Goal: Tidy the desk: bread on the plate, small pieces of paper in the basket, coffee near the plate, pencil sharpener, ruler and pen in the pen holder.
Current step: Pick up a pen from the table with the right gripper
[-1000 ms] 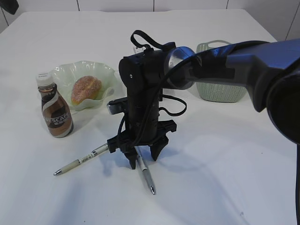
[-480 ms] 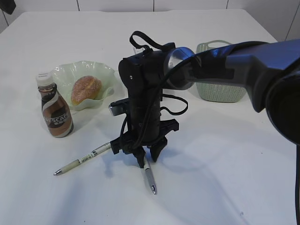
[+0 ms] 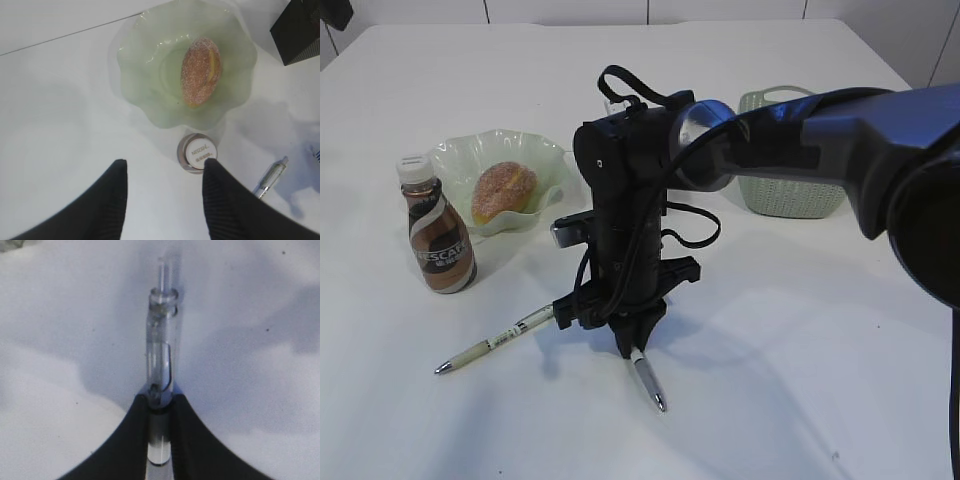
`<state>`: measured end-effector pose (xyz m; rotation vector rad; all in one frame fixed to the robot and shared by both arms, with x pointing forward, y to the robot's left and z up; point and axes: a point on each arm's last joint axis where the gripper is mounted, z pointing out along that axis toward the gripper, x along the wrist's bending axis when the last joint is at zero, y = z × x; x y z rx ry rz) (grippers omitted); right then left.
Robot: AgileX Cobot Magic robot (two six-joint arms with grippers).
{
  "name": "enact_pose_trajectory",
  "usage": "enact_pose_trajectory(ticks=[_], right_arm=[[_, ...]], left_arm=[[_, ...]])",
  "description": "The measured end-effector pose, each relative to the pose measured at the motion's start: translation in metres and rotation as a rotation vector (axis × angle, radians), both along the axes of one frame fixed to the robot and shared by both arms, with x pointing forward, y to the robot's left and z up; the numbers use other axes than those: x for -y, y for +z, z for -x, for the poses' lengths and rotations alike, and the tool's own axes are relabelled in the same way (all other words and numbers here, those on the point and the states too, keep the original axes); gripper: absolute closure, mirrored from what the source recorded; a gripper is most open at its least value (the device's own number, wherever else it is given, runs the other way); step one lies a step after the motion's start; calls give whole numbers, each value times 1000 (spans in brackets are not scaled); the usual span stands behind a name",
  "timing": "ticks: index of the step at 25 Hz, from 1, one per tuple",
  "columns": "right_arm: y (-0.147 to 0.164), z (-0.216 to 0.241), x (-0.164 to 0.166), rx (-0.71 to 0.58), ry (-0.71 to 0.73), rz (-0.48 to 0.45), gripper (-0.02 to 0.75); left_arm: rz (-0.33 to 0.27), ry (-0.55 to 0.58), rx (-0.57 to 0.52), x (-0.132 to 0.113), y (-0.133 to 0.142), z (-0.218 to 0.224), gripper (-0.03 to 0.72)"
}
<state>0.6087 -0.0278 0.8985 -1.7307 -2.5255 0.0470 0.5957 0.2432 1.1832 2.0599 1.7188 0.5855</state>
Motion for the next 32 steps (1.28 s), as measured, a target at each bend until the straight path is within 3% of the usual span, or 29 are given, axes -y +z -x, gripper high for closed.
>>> enact_pose_trajectory(ticks=[8, 17, 24, 32], right_arm=[[17, -9, -8, 50, -3, -47, 645], [79, -26, -19, 217, -1, -163, 645], [108, -24, -12, 297, 13, -150, 645], [175, -13, 7, 462, 27, -140, 645]], left_arm=[[0, 0, 0, 0, 0, 0, 347], [0, 0, 0, 0, 0, 0, 347], [0, 0, 0, 0, 0, 0, 347], [0, 0, 0, 0, 0, 0, 347]])
